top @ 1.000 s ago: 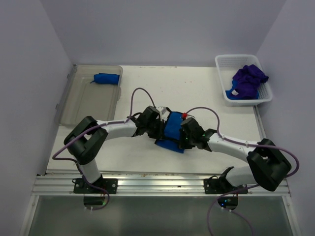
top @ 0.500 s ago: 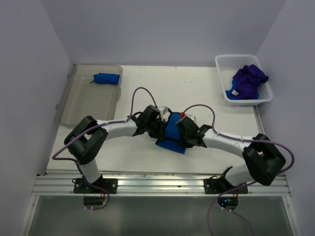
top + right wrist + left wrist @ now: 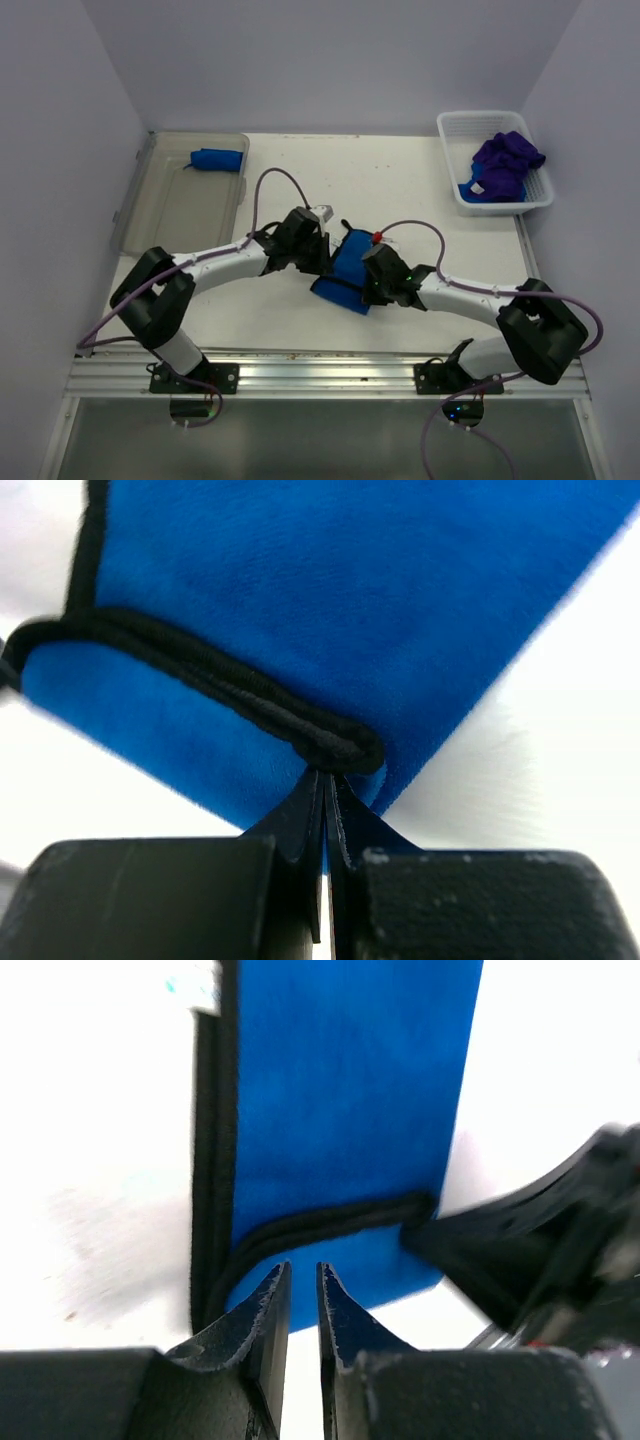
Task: Roll the towels
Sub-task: Roll the towel
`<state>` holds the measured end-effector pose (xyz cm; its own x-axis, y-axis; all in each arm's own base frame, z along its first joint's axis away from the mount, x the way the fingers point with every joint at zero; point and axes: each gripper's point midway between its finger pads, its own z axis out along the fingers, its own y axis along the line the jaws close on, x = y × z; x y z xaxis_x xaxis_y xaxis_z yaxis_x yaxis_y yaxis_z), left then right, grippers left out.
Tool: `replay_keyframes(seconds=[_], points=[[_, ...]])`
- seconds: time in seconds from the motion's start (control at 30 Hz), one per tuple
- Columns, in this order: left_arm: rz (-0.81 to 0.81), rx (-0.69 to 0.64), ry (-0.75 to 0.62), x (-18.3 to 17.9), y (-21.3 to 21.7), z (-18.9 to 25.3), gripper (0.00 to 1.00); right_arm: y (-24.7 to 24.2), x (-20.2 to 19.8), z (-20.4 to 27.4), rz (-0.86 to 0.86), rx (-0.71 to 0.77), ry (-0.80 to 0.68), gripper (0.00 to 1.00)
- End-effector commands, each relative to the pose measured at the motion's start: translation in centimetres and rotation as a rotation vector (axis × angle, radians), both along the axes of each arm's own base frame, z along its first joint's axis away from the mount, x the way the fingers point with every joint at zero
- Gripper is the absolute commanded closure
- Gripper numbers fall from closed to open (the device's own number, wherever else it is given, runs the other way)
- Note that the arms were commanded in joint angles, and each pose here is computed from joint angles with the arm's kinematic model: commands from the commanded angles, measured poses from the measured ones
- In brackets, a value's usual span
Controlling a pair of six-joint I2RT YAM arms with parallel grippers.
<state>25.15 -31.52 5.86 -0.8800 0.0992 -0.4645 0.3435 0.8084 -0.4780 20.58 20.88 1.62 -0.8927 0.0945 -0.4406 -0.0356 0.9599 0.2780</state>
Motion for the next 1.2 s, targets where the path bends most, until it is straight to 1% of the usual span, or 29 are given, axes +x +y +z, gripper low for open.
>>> replay_keyframes(seconds=[0.0,0.03,0.07,0.1,0.13,0.17,0.2,0.23,0.27,0.3,0.33,0.4,0.47,0.5,0.53,0.6,0.67,0.8,1.0,1.1,1.13,1.17], points=[[0.142,-0.015,-0.121,3.1,1.4,5.7,0.8,4.5,-2.4,0.4,0.018,0.214,0.079,1.0],[0.178,-0.023,-0.152,3.7,1.9,7.4,0.79,5.5,-2.3,1.1,0.034,0.23,0.071,1.0],[0.205,0.019,-0.135,3.5,3.0,7.4,0.79,5.9,-2.5,1.3,0.051,0.215,0.075,1.0],[0.284,0.072,-0.163,4.5,4.6,7.6,0.79,7.3,-2.0,2.5,0.085,0.226,0.056,1.0],[0.317,0.083,-0.184,5.0,5.3,8.9,0.79,7.7,-1.7,3.1,0.122,0.216,0.035,1.0],[0.342,0.14,-0.164,4.6,6.6,8.5,0.78,7.5,-1.8,3.3,0.138,0.188,0.036,1.0],[0.391,0.164,-0.188,5.1,7.9,9.3,0.78,8.0,-1.3,4.8,0.189,0.178,-0.012,1.0],[0.407,0.177,-0.191,5.1,8.5,9.6,0.78,7.6,-0.7,5.3,0.195,0.138,-0.048,0.98],[0.415,0.187,-0.187,4.9,9.2,9.6,0.77,6.7,-0.9,5.2,0.212,0.075,-0.047,0.95],[0.433,0.184,-0.186,5.1,9.9,9.8,0.77,6.5,0.0,6.2,0.217,0.038,-0.097,0.92],[0.444,0.178,-0.182,4.8,10.6,9.8,0.76,6.0,0.3,6.3,0.26,-0.014,-0.125,0.89],[0.464,0.144,-0.161,4.9,11.3,9.7,0.76,5.4,0.3,6.4,0.321,-0.087,-0.15,0.81],[0.479,0.118,-0.141,4.7,11.8,9.1,0.76,5.3,0.2,6.2,0.433,-0.144,-0.183,0.77],[0.481,0.098,-0.119,4.6,11.9,8.8,0.76,5.8,-0.2,6.4,0.485,-0.171,-0.208,0.69],[0.48,0.097,-0.1,4.3,12.0,8.2,0.76,5.3,0.1,6.5,0.527,-0.244,-0.251,0.66],[0.485,0.08,-0.068,4.1,11.9,7.6,0.76,6.0,-0.9,6.5,0.635,-0.31,-0.29,0.59],[0.493,0.082,-0.047,4.0,12.1,6.9,0.76,6.7,-1.9,6.3,0.702,-0.355,-0.319,0.55],[0.497,0.093,-0.02,4.0,12.3,5.8,0.76,7.6,-3.1,5.3,0.793,-0.417,-0.358,0.54],[0.486,0.074,0.008,3.8,11.7,4.7,0.76,8.1,-2.3,3.0,0.803,-0.503,-0.388,0.53],[0.478,0.063,0.049,3.1,11.4,3.7,0.76,8.8,-2.1,2.0,0.813,-0.496,-0.397,0.52],[0.481,0.069,0.063,2.8,11.5,3.2,0.76,8.8,-2.1,1.2,0.819,-0.508,-0.383,0.53],[0.489,0.075,0.072,2.7,11.6,2.9,0.76,8.8,-2.2,0.9,0.818,-0.512,-0.377,0.6]])
